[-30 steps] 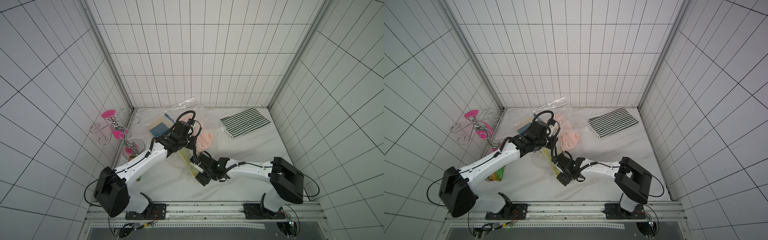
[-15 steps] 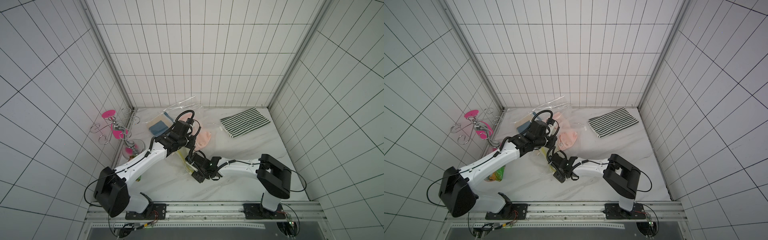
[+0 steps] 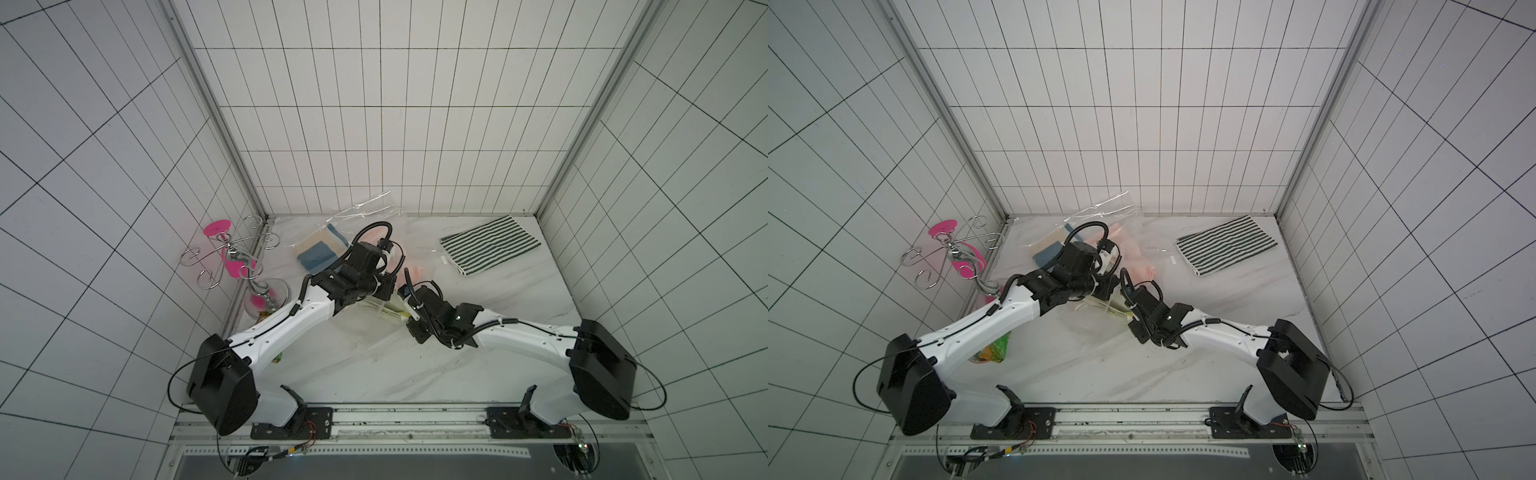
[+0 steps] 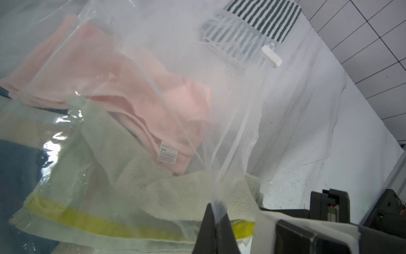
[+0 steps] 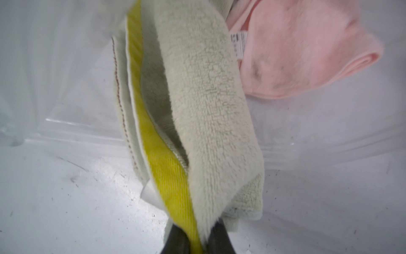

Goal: Place the folded towel into the vacuum bag
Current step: Place the towel in the vacuum bag.

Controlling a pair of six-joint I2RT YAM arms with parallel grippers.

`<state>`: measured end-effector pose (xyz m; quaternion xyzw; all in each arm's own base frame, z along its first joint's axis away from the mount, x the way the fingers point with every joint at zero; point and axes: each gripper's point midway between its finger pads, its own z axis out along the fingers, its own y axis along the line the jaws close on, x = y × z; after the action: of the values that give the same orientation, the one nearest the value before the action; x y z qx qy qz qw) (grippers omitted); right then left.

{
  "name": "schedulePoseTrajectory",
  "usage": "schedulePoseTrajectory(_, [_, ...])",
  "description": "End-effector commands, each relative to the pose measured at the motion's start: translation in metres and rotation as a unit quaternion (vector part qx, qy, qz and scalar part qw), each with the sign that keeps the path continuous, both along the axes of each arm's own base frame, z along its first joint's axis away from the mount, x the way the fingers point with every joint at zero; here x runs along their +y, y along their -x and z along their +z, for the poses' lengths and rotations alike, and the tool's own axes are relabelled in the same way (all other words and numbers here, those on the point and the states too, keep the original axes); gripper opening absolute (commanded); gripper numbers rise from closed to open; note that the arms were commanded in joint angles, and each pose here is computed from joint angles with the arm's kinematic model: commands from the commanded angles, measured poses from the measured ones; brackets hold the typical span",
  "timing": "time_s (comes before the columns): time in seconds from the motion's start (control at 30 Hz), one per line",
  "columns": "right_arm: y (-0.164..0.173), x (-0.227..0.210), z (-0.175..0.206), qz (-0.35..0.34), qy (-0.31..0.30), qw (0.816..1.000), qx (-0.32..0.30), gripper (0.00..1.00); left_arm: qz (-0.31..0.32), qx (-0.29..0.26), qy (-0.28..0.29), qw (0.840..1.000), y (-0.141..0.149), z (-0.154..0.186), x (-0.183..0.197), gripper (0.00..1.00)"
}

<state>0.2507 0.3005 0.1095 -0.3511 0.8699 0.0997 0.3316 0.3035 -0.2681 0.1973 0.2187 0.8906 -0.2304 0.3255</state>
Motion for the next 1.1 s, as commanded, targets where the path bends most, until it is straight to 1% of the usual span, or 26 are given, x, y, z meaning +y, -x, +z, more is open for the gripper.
schedulePoseTrajectory(0.0, [-0.023, 0.017, 0.041, 0.013, -0.051, 0.996, -0.070, 0.00, -0.061, -0.007, 0.018, 0.998, 0.026, 0.017, -0.026, 0.00])
schedulePoseTrajectory(0.13, [-0.037, 0.043, 0.058, 0.039, -0.102, 0.991, -0.078, 0.00, -0.069, -0.009, 0.032, 0.997, 0.031, 0.027, -0.031, 0.00])
schedulePoseTrajectory(0.2, [-0.042, 0.055, 0.061, 0.043, -0.142, 0.986, -0.074, 0.00, -0.062, -0.020, 0.040, 0.997, 0.029, 0.037, -0.030, 0.00])
schedulePoseTrajectory(0.3, [-0.048, 0.071, 0.078, 0.040, -0.206, 0.974, -0.086, 0.00, -0.059, -0.037, 0.053, 0.996, 0.026, 0.046, -0.031, 0.00])
schedulePoseTrajectory(0.43, [-0.056, 0.073, 0.102, 0.005, -0.294, 0.950, -0.104, 0.00, -0.062, -0.035, 0.056, 0.996, 0.025, 0.043, -0.034, 0.00])
schedulePoseTrajectory(0.5, [-0.063, 0.064, 0.103, -0.036, -0.317, 0.941, -0.112, 0.00, -0.065, -0.030, 0.058, 0.996, 0.026, 0.041, -0.036, 0.00])
schedulePoseTrajectory(0.53, [-0.065, 0.055, 0.099, -0.063, -0.334, 0.933, -0.115, 0.00, -0.066, -0.029, 0.061, 0.996, 0.026, 0.043, -0.037, 0.00])
schedulePoseTrajectory(0.6, [-0.067, 0.047, 0.092, -0.093, -0.376, 0.915, -0.114, 0.00, -0.068, -0.026, 0.070, 0.995, 0.028, 0.047, -0.039, 0.00])
schedulePoseTrajectory(0.63, [-0.068, 0.047, 0.086, -0.100, -0.386, 0.910, -0.109, 0.00, -0.071, -0.024, 0.076, 0.994, 0.029, 0.050, -0.040, 0.00])
schedulePoseTrajectory(0.73, [-0.071, 0.056, 0.059, -0.110, -0.400, 0.907, -0.072, 0.00, -0.080, -0.016, 0.092, 0.992, 0.033, 0.054, -0.046, 0.00])
schedulePoseTrajectory(0.8, [-0.072, 0.063, 0.043, -0.116, -0.413, 0.902, -0.047, 0.00, -0.088, -0.011, 0.096, 0.991, 0.036, 0.055, -0.052, 0.00])
schedulePoseTrajectory(0.87, [-0.072, 0.068, 0.029, -0.120, -0.414, 0.902, -0.025, 0.00, -0.094, -0.012, 0.091, 0.991, 0.039, 0.053, -0.057, 0.00])
schedulePoseTrajectory(0.97, [-0.070, 0.089, 0.022, -0.091, -0.415, 0.905, 0.002, 0.00, -0.096, -0.011, 0.087, 0.991, 0.040, 0.051, -0.061, 0.00])
schedulePoseTrajectory(1.07, [-0.066, 0.103, 0.025, -0.063, -0.417, 0.907, -0.001, 0.00, -0.094, -0.015, 0.085, 0.992, 0.038, 0.052, -0.062, 0.00])
